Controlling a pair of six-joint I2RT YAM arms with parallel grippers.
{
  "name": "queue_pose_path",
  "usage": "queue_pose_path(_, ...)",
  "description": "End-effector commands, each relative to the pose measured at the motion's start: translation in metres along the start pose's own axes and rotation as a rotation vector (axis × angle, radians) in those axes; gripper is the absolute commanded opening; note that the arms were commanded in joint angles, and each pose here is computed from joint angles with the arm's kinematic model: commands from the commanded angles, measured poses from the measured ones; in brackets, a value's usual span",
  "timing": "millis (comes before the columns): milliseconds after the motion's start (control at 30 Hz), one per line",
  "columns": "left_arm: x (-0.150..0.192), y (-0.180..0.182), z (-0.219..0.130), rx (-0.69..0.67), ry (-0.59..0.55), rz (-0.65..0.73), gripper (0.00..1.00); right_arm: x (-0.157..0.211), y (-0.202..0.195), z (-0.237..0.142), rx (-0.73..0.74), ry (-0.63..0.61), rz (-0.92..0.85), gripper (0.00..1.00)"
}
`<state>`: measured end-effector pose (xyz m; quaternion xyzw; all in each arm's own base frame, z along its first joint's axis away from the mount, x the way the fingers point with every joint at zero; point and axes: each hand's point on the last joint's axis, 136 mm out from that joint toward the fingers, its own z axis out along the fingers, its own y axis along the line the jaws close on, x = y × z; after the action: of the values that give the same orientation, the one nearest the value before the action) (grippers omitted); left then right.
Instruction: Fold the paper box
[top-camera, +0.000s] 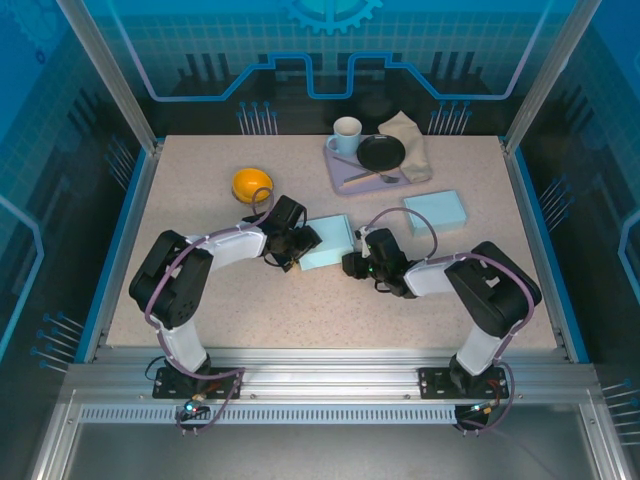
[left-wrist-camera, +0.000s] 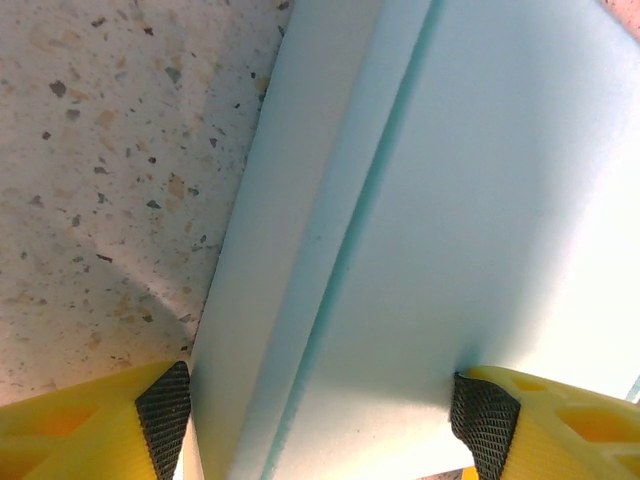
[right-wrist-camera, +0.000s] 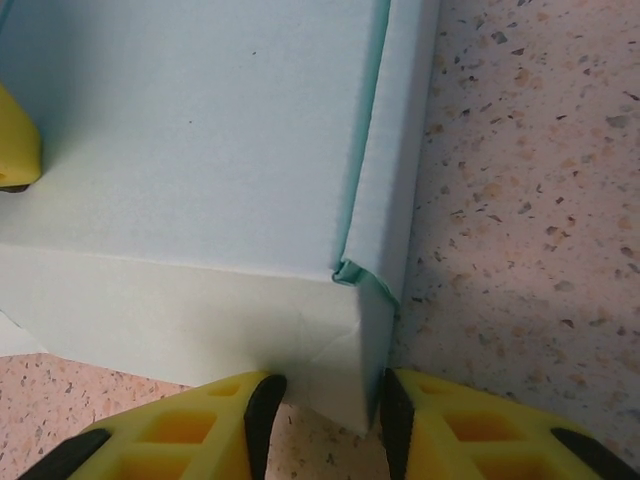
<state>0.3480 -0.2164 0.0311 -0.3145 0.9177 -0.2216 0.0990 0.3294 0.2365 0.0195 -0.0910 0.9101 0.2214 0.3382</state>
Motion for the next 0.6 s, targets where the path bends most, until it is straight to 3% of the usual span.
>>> queue_pose_path(0,0.036,0.091,0.029,-0.284,0.140,-0.075,0.71,0.014,-0.008,-0.001,0.049,0.058,0.008,0.37)
queue_pose_path(167,0.036,0.078,0.029,-0.250,0.155,-0.089,0.67,0.019,-0.007,0.002,0.049,0.075,-0.002,0.34)
queue_pose_path(567,0.032,0.102,0.032,-0.329,0.128,-0.088,0.67,0.017,-0.010,-0.019,0.051,0.107,0.064,0.41)
